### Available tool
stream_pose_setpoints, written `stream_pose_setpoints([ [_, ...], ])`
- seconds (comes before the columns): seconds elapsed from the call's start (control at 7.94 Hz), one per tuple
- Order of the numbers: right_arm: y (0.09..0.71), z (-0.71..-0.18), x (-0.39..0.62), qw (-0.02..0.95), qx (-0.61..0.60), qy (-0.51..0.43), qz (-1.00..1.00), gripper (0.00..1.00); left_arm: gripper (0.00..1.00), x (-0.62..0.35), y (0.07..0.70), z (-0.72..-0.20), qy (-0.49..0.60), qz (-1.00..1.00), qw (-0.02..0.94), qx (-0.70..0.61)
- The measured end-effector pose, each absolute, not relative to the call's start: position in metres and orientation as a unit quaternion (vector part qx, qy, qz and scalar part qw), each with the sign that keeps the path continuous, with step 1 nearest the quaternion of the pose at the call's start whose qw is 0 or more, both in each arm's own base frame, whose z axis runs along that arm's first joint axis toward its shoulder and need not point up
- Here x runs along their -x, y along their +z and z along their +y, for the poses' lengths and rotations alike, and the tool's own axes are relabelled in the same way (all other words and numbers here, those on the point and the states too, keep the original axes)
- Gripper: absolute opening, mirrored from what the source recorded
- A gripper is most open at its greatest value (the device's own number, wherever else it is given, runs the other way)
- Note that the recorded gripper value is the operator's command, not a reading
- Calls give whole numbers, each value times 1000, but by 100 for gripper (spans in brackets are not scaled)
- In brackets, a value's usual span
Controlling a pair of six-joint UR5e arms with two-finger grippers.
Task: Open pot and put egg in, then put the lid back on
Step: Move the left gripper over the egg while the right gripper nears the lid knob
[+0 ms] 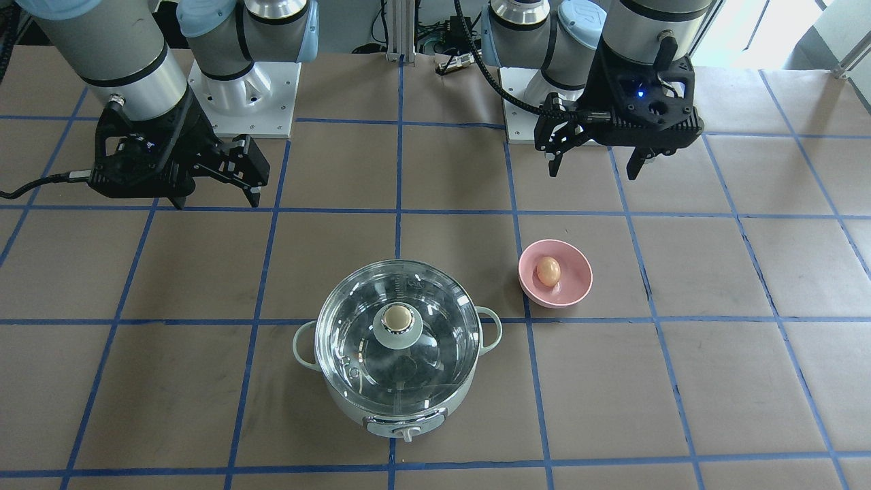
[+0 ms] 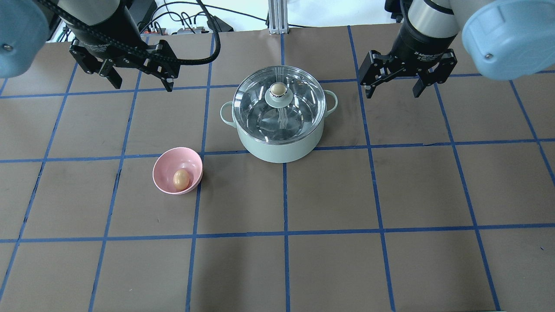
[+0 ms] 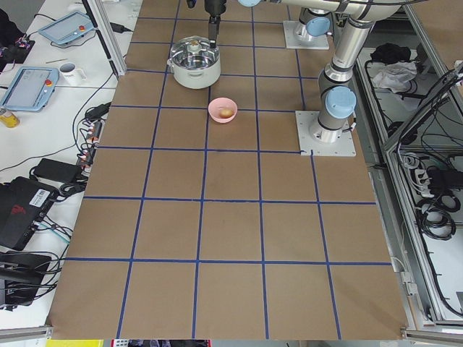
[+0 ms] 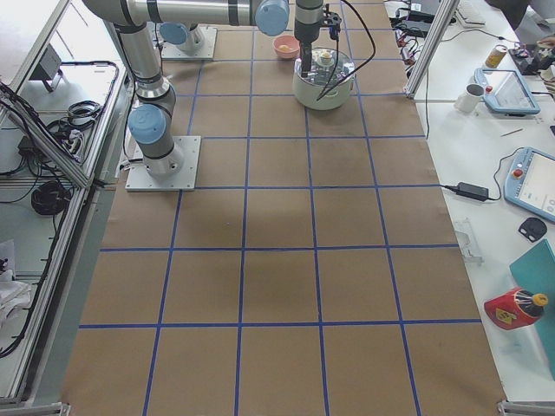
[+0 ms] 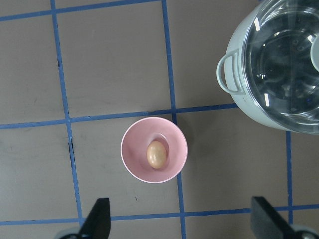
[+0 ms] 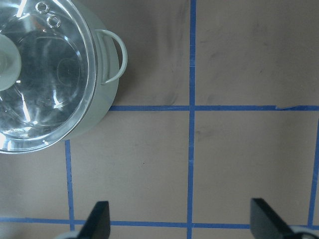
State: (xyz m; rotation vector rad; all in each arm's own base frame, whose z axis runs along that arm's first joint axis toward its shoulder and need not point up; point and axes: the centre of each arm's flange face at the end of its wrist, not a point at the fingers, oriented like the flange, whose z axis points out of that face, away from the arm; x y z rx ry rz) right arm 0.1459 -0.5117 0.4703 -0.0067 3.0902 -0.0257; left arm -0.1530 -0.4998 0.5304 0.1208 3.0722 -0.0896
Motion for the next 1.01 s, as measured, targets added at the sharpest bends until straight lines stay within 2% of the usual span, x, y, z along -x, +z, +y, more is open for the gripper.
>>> stream_pose_setpoints([
  [0.5,470,-511,-145,23,2,-7,1000,100,100,155,504,-497,-3,999,13,-42],
  [1.01,474,-529,-160,21,-41,-46,998,100,98,133,426,-501,52,996,0,-69],
])
